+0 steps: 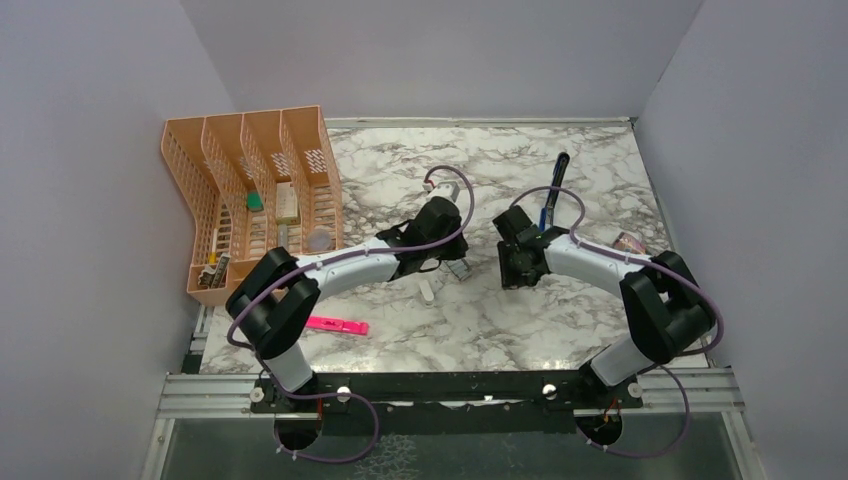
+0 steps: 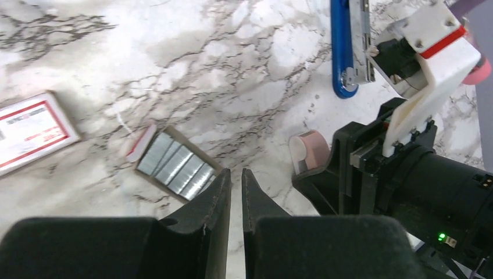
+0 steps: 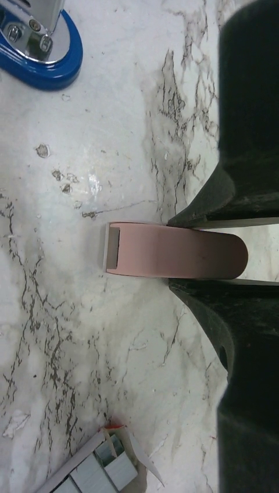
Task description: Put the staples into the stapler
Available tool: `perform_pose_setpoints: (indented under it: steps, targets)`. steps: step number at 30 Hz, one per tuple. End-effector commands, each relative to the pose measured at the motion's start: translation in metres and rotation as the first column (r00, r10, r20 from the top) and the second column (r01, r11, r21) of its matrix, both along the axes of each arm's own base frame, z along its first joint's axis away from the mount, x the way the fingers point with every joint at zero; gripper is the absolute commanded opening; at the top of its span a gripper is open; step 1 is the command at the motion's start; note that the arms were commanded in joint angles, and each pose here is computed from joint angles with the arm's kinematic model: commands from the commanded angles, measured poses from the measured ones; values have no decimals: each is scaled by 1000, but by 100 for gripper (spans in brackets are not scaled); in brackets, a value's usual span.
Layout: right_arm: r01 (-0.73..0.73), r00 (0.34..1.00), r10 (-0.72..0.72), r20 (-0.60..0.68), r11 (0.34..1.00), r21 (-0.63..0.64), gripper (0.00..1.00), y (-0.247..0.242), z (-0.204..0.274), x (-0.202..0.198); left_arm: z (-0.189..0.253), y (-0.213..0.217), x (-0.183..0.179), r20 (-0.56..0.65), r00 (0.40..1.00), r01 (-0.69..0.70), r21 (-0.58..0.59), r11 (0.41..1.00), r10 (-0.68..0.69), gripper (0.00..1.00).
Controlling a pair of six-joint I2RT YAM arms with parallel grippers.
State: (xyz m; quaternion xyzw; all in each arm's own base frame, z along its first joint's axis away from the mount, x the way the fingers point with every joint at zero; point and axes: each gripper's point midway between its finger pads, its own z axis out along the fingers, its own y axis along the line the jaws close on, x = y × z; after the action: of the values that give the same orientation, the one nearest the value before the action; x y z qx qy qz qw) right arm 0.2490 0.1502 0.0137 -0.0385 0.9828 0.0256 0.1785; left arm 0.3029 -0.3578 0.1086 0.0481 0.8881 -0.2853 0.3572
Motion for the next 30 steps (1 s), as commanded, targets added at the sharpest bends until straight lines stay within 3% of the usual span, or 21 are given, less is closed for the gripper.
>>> perform_pose_setpoints:
  steps: [1,7,11,17,21,24,30]
  targets:
    - [-80,997,76,30,981,176,37,53,-8,7,6,28,7,25,998,-64,31,997,63,13]
    - [62,988,-78,132,991,119,63,31,27,39,11,38,9,28,997,-79,23,997,78,14]
    - [153,950,-181,255,980,127,74,9,65,67,15,40,8,34,997,-69,18,997,69,15]
    - [373,842,-382,382,922,101,78,-62,97,104,23,37,6,47,998,-40,4,999,39,20]
    - [466,793,-463,396,880,97,80,-95,95,122,27,34,6,50,998,-23,-9,1000,23,29]
    - [487,800,-482,357,869,83,82,-105,75,129,28,31,5,46,999,-8,-21,1000,9,37]
    - [388,876,-404,262,915,112,82,-91,35,137,25,22,5,21,1000,21,-36,999,-20,46]
